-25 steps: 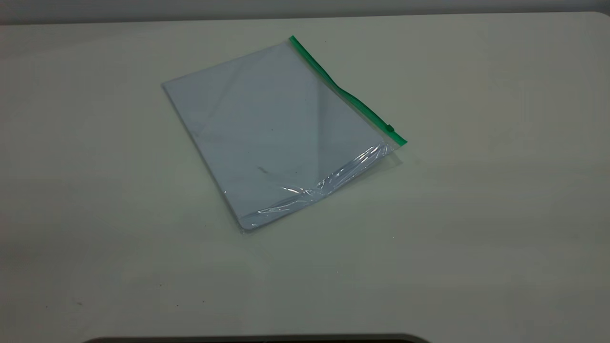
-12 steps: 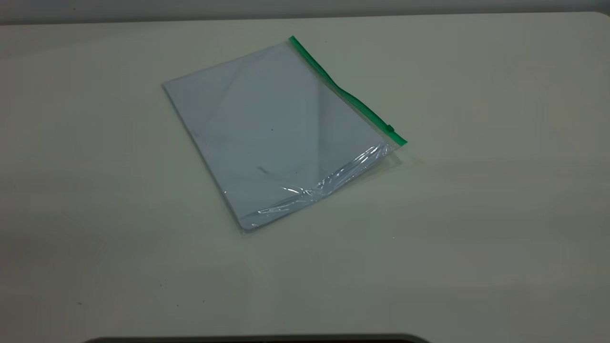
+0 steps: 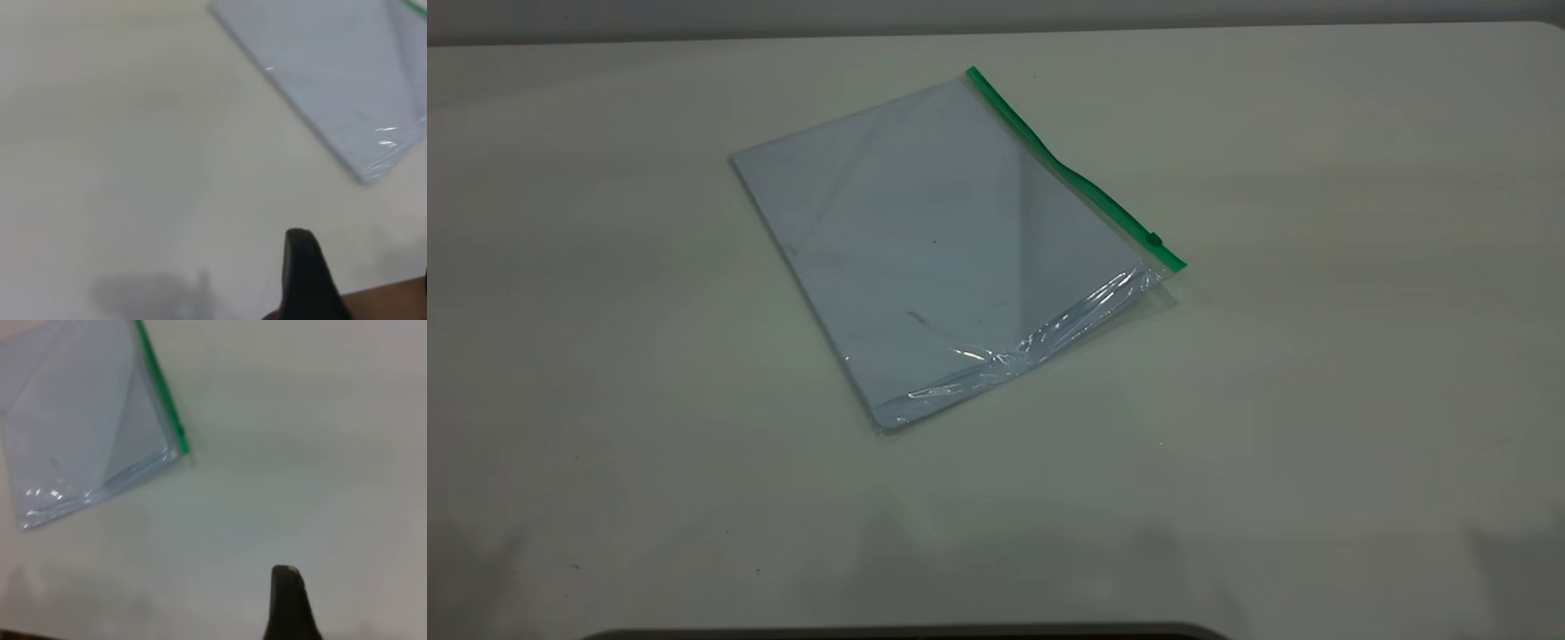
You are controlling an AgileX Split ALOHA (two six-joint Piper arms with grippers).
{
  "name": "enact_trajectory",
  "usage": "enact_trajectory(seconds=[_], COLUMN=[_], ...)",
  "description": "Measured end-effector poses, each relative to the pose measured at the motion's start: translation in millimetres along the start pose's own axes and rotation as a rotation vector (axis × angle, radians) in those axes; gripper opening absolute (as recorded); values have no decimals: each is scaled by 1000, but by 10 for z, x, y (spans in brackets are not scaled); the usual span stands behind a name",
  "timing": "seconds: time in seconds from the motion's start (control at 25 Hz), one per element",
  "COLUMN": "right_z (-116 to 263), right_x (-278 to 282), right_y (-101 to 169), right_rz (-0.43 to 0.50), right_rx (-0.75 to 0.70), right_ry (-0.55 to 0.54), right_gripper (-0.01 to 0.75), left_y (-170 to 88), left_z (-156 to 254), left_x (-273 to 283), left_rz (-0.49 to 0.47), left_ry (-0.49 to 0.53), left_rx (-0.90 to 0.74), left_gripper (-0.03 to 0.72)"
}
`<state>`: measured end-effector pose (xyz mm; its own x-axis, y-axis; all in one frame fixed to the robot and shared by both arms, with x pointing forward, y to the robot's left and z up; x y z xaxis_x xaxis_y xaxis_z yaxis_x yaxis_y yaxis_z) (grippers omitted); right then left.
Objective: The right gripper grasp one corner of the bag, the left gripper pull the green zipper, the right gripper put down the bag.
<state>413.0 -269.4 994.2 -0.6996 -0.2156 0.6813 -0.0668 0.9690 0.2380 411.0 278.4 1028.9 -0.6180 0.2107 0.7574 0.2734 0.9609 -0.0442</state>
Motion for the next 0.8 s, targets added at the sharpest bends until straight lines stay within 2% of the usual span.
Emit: enact_trajectory(seconds=[0.16,0.28,0.48,0.64,0.8], right_z=[17,53,99,123,261], right_x=[-493,-866,-1496,-2017,-2452], right_y=[-12,-1,81,124,145], right_rz=[-66,-126,-211,-239,-306], right_rx=[-44,-75,-108,-125,-196], right_ry=[138,209,255,276,336], right_gripper=[561,561,562,562,562], left_y=[23,66,167,242,298], left_z=[-235,-358,-499,-524,-536], left_x=[-354,-591,-949,-1187,-1310], left_rz=[107,150,188,205,200], left_ry=[15,13,33,78,95], left_rx=[-20,-19,13,31,38], left_gripper=[515,518,518,518,520])
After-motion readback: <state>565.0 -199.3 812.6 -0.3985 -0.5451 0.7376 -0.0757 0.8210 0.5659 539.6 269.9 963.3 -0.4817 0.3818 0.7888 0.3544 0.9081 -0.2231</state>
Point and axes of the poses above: a point on each arm's last joint axis where the gripper is mounted, x pointing back along that axis away from the gripper, y along the wrist's bending axis when the last joint is at zero, z = x × y, the point moved 6 cm from there along -x, pointing out along that axis toward the gripper, and after that the axes turned 6 degrees about -x, right-handed, at the moved point
